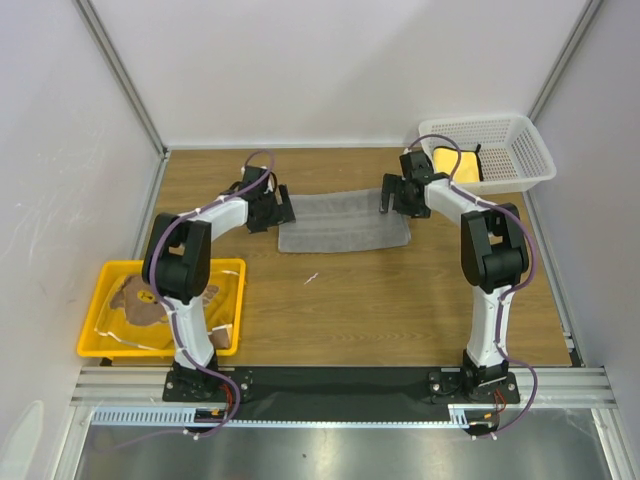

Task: Fold and stack the towels
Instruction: Neatly place the folded towel into the bin

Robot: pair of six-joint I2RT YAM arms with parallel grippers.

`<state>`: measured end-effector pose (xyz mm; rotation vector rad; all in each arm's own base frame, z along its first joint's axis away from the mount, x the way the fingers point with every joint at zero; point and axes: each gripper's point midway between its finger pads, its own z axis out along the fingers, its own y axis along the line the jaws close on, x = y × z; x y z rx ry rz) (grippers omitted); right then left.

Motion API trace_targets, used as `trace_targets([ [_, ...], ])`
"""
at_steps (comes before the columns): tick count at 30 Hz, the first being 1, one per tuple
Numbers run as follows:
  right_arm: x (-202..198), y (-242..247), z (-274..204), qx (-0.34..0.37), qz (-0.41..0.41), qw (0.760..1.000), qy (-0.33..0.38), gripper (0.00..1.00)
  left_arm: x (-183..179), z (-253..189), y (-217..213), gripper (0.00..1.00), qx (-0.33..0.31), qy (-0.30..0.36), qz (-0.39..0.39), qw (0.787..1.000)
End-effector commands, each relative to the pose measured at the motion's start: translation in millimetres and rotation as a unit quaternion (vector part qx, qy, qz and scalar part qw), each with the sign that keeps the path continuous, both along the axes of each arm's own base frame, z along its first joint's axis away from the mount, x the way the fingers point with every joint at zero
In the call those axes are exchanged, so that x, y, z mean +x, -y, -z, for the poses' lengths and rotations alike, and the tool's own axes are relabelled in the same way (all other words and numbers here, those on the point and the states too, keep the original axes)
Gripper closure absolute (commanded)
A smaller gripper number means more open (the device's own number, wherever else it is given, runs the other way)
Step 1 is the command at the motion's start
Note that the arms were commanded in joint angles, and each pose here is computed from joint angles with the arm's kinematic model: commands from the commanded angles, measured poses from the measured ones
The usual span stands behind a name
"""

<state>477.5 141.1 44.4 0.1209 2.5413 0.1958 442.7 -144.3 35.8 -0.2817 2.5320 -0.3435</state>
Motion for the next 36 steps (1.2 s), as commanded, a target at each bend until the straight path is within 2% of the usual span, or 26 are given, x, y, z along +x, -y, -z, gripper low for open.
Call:
trace_targets([
  [1,21,3,-34,-0.005,-0.003,0.999,0.050,0.07,18,-9,7,0.07,-0.013,0.028,0.012,0.999],
  [12,0,-3,6,0.030,-0.009,0.999,-0.007,0.16,14,9,14,0.09,-0.014,0.016,0.030,0.999],
  [18,-8,-9,31,0.042,-0.012,0.998,-0.037,0.23,9,17,14,0.15,-0.002,0.008,0.028,1.000],
  [21,-11,-15,38,0.053,-0.016,0.997,-0.044,0.28,8,22,12,0.25,0.004,0.002,0.026,1.000],
  [23,-11,-17,40,0.057,-0.017,0.997,-0.044,0.30,6,25,11,0.35,0.005,-0.001,0.027,1.000],
  [24,-12,-19,43,0.060,-0.020,0.997,-0.048,0.36,5,27,11,0.43,0.005,-0.003,0.027,1.000],
  [26,-11,-23,44,0.065,-0.023,0.996,-0.050,0.42,4,29,11,0.50,0.004,-0.005,0.028,1.000],
  [27,-11,-25,45,0.069,-0.024,0.996,-0.052,0.50,4,29,11,0.56,0.005,-0.005,0.028,1.000],
  [29,-10,-27,44,0.075,-0.024,0.996,-0.051,0.58,4,30,12,0.61,0.003,-0.005,0.027,1.000],
  [30,-11,-29,43,0.080,-0.026,0.995,-0.052,0.64,4,32,12,0.70,0.001,-0.006,0.029,1.000],
  [31,-10,-30,40,0.085,-0.026,0.995,-0.050,0.70,6,31,13,0.74,0.000,-0.002,0.028,1.000],
  [32,-8,-31,38,0.088,-0.026,0.995,-0.047,0.81,6,32,14,0.85,-0.002,-0.002,0.029,1.000],
  [34,-4,-34,29,0.091,-0.027,0.995,-0.039,0.92,7,33,16,0.99,-0.005,0.000,0.031,0.999],
  [35,1,-35,22,0.093,-0.027,0.995,-0.030,0.98,8,31,16,1.00,-0.006,0.002,0.032,0.999],
  [36,5,-34,17,0.093,-0.026,0.995,-0.026,1.00,9,30,17,1.00,-0.009,0.003,0.032,0.999],
])
